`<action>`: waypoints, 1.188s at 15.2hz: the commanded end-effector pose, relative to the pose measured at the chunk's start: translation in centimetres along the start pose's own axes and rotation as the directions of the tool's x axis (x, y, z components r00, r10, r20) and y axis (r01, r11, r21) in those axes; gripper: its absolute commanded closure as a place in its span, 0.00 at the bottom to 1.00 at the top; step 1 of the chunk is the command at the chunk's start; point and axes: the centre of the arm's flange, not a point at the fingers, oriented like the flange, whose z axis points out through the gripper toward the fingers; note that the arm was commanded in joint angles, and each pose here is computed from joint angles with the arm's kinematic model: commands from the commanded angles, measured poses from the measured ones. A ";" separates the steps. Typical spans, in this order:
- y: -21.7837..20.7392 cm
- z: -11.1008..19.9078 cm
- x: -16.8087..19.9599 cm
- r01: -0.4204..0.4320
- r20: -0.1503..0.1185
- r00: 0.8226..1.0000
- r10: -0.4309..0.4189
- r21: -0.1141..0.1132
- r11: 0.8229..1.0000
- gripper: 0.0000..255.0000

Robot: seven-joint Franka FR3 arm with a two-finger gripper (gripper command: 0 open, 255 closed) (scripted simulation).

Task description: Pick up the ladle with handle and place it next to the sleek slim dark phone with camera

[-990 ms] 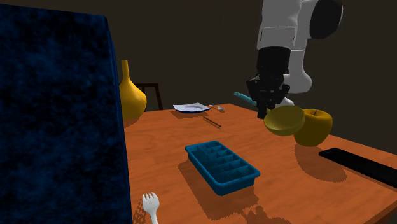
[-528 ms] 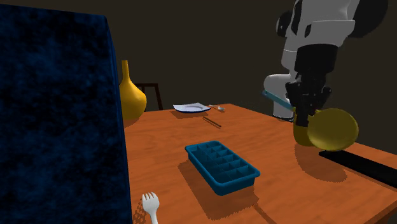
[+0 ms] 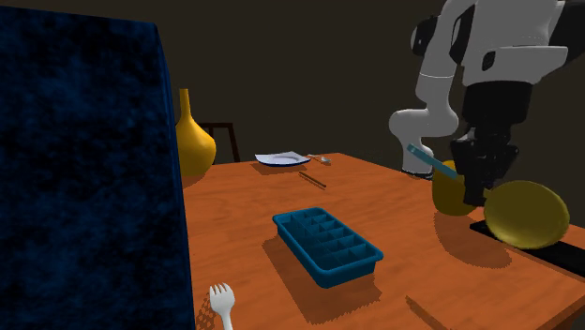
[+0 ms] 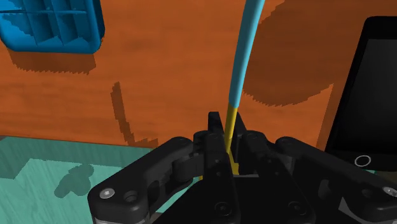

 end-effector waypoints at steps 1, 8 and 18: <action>-0.1 1.1 -0.1 0.000 0.000 1.000 0.000 0.000 1.000 1.00; -0.7 4.7 -0.4 0.000 0.000 1.000 0.000 0.000 1.000 1.00; -1.3 8.8 -0.7 0.000 0.000 1.000 0.000 0.000 1.000 1.00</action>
